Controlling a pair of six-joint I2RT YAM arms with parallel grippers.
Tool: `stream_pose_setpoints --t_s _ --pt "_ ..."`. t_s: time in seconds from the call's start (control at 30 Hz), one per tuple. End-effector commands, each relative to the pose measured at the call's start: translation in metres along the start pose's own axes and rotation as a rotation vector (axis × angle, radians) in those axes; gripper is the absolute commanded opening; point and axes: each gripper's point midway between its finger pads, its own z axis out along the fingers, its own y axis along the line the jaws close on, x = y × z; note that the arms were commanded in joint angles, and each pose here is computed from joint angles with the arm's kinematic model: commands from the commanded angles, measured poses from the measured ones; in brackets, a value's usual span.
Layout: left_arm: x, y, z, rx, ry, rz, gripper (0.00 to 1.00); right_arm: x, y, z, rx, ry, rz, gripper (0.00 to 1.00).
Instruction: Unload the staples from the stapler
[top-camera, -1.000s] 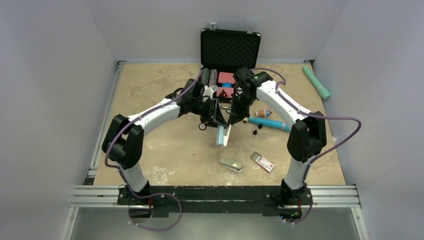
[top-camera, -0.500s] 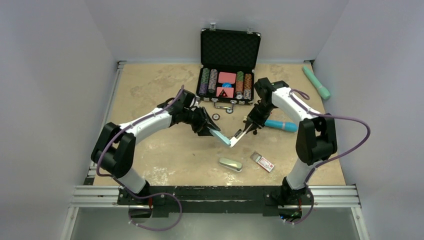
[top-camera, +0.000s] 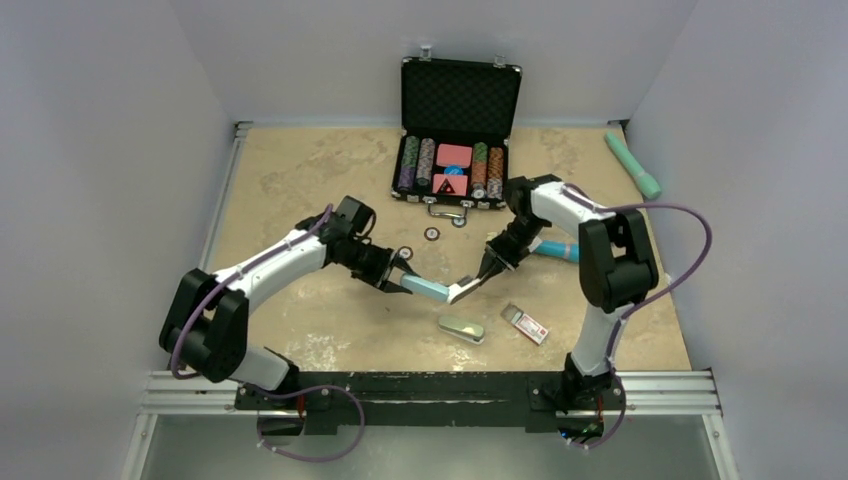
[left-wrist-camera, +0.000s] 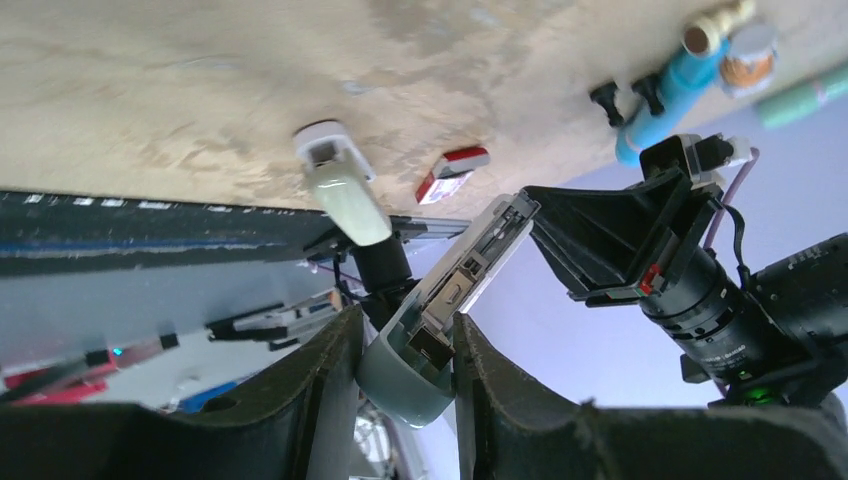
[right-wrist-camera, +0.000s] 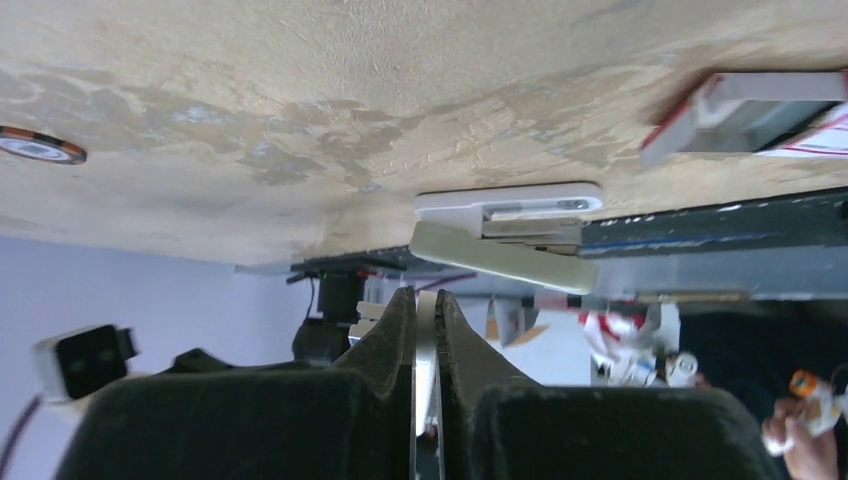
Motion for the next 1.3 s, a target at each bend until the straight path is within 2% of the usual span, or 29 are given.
stream_pose_setpoints --t_s 0.0,0.13,0.17,0.2,0.23,0.3,0.33,0.37,0.43,0.53,0.57,0.63,0.7,0.77,0.9,1.0,1.1,1.2,1.27 --pt "-0.018 0.064 -0.006 -0.203 -0.111 -0.338 0.0 -0.011 0.007 0.004 0.017 0.028 0.064 0.0" --pt "-0.014 0.065 -0.01 -0.229 -0.088 -0.299 0.0 -0.013 0.01 0.005 0.021 0.02 0.074 0.0" --pt "-0.023 0.074 -0.012 -0.262 -0.147 -0.293 0.0 -0.019 0.006 0.005 0.038 -0.014 0.078 0.0" --pt "-0.02 0.08 -0.011 -0.286 -0.125 -0.309 0.0 -0.024 -0.001 0.009 0.06 -0.022 0.095 0.0" --pt "-0.014 0.075 -0.006 -0.25 -0.054 -0.297 0.0 -0.023 -0.008 0.014 0.082 -0.007 0.101 0.0" --pt "-0.019 0.089 -0.008 -0.291 -0.088 -0.305 0.0 -0.032 -0.018 0.022 0.132 -0.033 0.077 0.0" --pt "-0.015 0.095 -0.006 -0.283 -0.033 -0.328 0.0 -0.031 -0.024 0.024 0.146 -0.035 0.079 0.0" --pt "-0.019 0.089 -0.003 -0.229 -0.035 -0.309 0.0 -0.031 -0.027 0.024 0.152 -0.046 0.083 0.0" --pt "-0.041 0.106 -0.01 -0.254 -0.145 -0.333 0.0 -0.032 -0.031 0.019 0.152 -0.085 0.092 0.0" --pt "-0.054 0.1 -0.004 -0.195 -0.063 -0.358 0.0 -0.034 -0.022 0.007 0.116 -0.122 0.048 0.0" --pt "-0.057 0.097 -0.01 -0.217 -0.071 -0.337 0.0 -0.036 -0.019 0.004 0.105 -0.134 0.023 0.0" --pt "-0.06 0.084 -0.02 -0.243 -0.098 -0.264 0.0 -0.032 -0.012 -0.003 0.072 -0.13 -0.007 0.0" --pt "-0.056 0.056 -0.019 -0.158 -0.062 -0.179 0.0 -0.025 -0.002 -0.015 0.023 -0.134 -0.063 0.0" --pt "-0.042 0.009 -0.015 0.028 0.054 -0.025 0.0 -0.016 0.015 -0.03 -0.032 -0.162 -0.151 0.0" --pt "-0.011 -0.048 -0.024 0.129 0.264 0.321 0.0 0.007 0.053 -0.064 -0.18 -0.213 -0.383 0.0" --pt "0.012 -0.073 -0.039 0.211 0.372 0.528 0.0 0.035 0.082 -0.098 -0.405 -0.218 -0.578 0.0" --pt "0.026 -0.095 -0.058 0.319 0.4 0.705 0.0 0.056 0.104 -0.13 -0.611 -0.246 -0.728 0.04" --pt "0.041 -0.103 -0.069 0.409 0.484 0.791 0.0 0.083 0.115 -0.159 -0.816 -0.262 -0.852 0.1" --pt "0.044 -0.098 -0.07 0.42 0.512 0.796 0.0 0.102 0.114 -0.177 -0.918 -0.256 -0.919 0.14"
